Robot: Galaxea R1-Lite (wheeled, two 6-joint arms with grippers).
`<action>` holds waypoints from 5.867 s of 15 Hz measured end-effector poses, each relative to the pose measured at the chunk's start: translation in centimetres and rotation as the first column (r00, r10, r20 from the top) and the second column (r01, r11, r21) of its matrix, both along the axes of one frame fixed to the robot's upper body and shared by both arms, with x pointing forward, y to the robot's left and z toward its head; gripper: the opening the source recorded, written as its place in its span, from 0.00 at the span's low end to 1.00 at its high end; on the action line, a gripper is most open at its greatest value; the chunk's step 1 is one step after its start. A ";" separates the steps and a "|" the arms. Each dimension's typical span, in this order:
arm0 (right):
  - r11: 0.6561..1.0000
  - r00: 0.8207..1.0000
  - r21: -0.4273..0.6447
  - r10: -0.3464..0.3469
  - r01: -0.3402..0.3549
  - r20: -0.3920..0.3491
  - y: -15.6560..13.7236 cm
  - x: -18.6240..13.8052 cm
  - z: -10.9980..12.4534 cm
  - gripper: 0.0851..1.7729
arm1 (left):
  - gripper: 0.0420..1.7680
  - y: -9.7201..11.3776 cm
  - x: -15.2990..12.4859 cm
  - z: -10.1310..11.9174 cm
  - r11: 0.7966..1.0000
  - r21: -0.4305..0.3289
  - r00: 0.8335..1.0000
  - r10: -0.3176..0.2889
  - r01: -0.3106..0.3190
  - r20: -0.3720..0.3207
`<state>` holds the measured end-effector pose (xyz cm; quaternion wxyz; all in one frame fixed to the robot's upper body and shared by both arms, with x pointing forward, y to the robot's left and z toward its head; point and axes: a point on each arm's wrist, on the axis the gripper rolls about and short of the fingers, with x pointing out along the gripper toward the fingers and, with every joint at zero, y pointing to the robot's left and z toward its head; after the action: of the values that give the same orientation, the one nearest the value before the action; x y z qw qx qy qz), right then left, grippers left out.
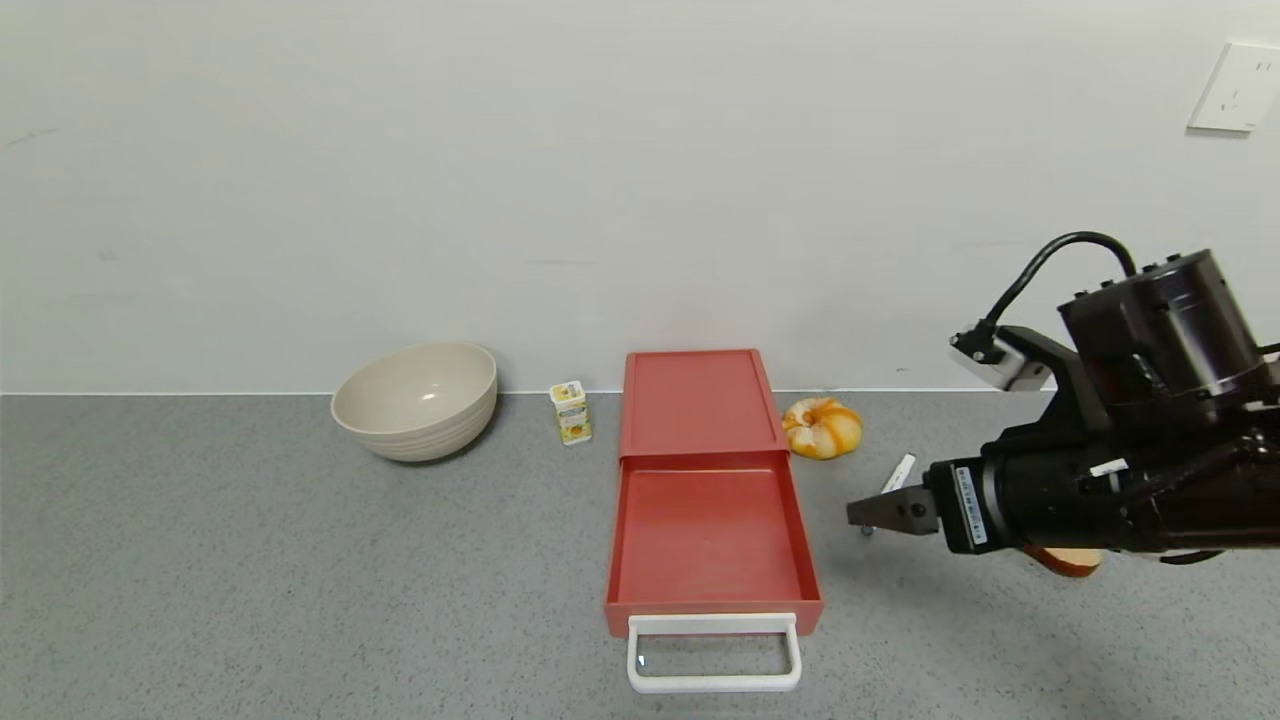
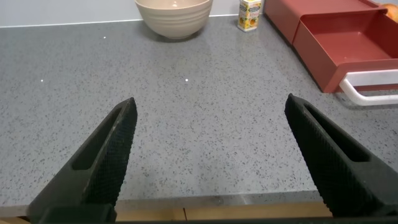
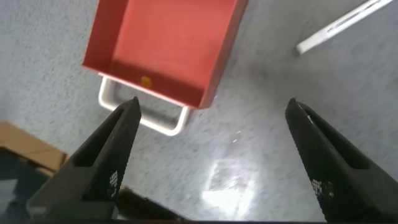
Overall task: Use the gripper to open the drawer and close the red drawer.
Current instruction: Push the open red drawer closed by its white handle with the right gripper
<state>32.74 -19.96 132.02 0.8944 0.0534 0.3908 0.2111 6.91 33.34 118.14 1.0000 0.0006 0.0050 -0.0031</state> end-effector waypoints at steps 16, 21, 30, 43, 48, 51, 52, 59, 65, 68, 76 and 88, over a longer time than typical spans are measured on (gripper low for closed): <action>0.978 0.968 -0.207 -0.055 0.004 -0.244 12.9 0.6 -7.0 0.96 | 0.97 0.0 0.0 0.0 1.000 0.000 1.000 0.000 0.000 0.000; 0.972 0.966 -0.236 -0.069 0.008 -0.250 15.5 1.1 -8.2 0.96 | 0.97 0.0 0.0 0.0 1.000 0.000 1.000 0.001 -0.001 0.000; 0.968 0.953 -0.247 -0.107 0.035 -0.284 17.4 2.1 -9.6 0.96 | 0.97 0.0 0.0 0.0 1.000 0.000 1.000 0.000 0.000 0.000; 0.966 0.952 -0.250 -0.133 0.063 -0.276 17.4 2.6 -9.8 0.96 | 0.97 0.0 0.0 0.0 1.000 0.000 1.000 0.000 0.000 0.000; 0.953 0.960 -0.283 -0.177 0.111 -0.217 17.9 3.2 -10.2 0.96 | 0.97 0.0 0.0 0.0 1.000 0.000 1.000 0.001 -0.001 0.000; 0.947 0.961 -0.288 -0.202 0.143 -0.188 18.3 3.6 -10.3 0.96 | 0.97 0.0 0.0 0.0 1.000 0.000 1.000 0.000 0.000 0.000; 0.945 0.962 -0.290 -0.208 0.152 -0.177 18.5 3.8 -10.4 0.96 | 0.97 0.0 0.0 0.0 1.000 0.000 1.000 0.000 0.000 0.000; 0.940 0.964 -0.278 -0.239 0.199 -0.119 19.2 5.3 -10.3 0.96 | 0.97 0.0 0.0 0.0 1.000 0.000 1.000 0.000 0.000 0.000; 0.941 0.963 -0.248 -0.257 0.230 -0.085 19.8 6.9 -10.3 0.96 | 0.97 0.0 0.0 0.0 1.000 0.000 1.000 0.000 0.000 0.000; 0.943 0.962 -0.237 -0.259 0.234 -0.080 20.0 7.3 -10.3 0.96 | 0.97 0.0 0.0 0.0 1.000 0.000 1.000 0.000 0.000 0.000; 0.940 0.960 -0.218 -0.277 0.263 -0.036 20.0 9.0 -10.5 0.96 | 0.97 0.0 0.0 0.0 1.000 0.000 1.000 0.000 0.000 0.000; 0.953 0.963 -0.141 -0.258 0.266 0.076 19.4 12.3 -10.9 0.96 | 0.97 0.0 0.0 0.0 1.000 0.000 1.000 0.000 0.000 0.000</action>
<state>45.08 -0.52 121.14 0.9267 0.0313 0.3693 0.0620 6.91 33.34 118.14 1.0000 0.0006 0.0048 -0.0031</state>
